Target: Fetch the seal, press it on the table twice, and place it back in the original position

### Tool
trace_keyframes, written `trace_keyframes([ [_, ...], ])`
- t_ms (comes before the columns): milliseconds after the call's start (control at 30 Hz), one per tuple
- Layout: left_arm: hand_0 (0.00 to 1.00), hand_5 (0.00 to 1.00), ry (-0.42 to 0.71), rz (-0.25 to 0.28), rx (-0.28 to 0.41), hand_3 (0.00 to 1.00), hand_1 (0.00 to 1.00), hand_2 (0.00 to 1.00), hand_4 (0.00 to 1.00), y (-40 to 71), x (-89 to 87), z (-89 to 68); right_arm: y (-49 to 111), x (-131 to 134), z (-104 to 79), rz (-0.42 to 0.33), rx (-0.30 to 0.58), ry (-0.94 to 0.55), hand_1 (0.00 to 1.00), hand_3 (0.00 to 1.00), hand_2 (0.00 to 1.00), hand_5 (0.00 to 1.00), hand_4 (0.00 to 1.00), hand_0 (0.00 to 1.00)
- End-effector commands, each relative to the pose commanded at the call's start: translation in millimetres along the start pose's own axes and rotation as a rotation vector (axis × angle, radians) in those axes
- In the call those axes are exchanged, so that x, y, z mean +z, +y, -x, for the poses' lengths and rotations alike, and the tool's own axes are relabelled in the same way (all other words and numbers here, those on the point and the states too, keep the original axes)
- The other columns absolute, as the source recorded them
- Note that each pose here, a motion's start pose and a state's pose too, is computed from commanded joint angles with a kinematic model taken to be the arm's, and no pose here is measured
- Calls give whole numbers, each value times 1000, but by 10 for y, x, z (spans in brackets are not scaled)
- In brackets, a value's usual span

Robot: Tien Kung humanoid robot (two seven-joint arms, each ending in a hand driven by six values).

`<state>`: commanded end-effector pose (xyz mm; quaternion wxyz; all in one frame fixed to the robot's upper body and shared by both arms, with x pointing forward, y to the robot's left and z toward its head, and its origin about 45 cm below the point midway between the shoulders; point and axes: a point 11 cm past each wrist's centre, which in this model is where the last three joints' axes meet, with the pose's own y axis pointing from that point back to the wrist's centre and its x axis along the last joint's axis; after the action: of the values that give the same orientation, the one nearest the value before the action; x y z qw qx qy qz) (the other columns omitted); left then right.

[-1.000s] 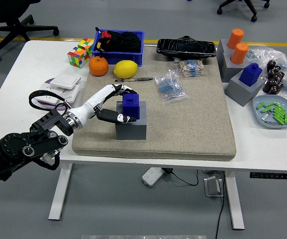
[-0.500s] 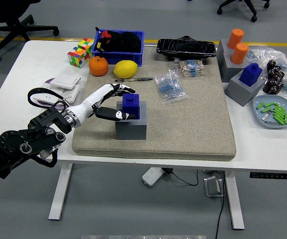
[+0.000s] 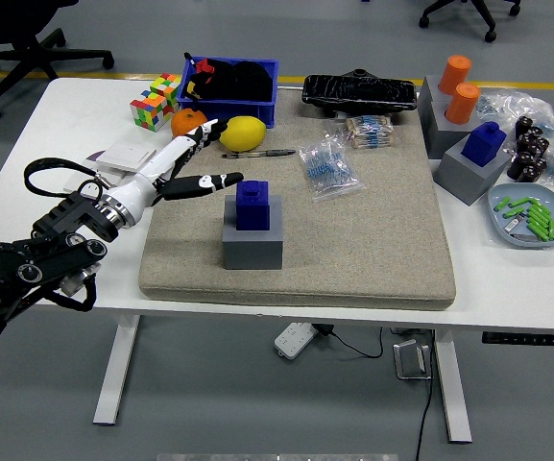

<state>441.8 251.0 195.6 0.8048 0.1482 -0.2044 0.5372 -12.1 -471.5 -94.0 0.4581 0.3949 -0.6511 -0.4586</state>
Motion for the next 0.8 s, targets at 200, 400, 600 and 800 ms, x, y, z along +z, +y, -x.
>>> trace_keyframes([
  [200,913,432,-51,-89,196,900,927,913,924,74,-232,-571,1,6,-9,2,3,-1,684,622,653,518,725,734],
  [400,899,380,-121,-240,321,875,899,884,859,282,-583,-1120,-1,-12,-2,-3,3,-5,684,622,653,519,725,734],
  [600,899,393,-190,-357,419,877,895,883,857,551,-803,-1589,1,-5,-13,-2,5,-6,684,622,653,518,725,734],
  [800,898,402,-189,-400,464,877,896,884,853,679,-874,-1756,1,3,-8,-1,4,-9,684,622,653,518,725,734],
])
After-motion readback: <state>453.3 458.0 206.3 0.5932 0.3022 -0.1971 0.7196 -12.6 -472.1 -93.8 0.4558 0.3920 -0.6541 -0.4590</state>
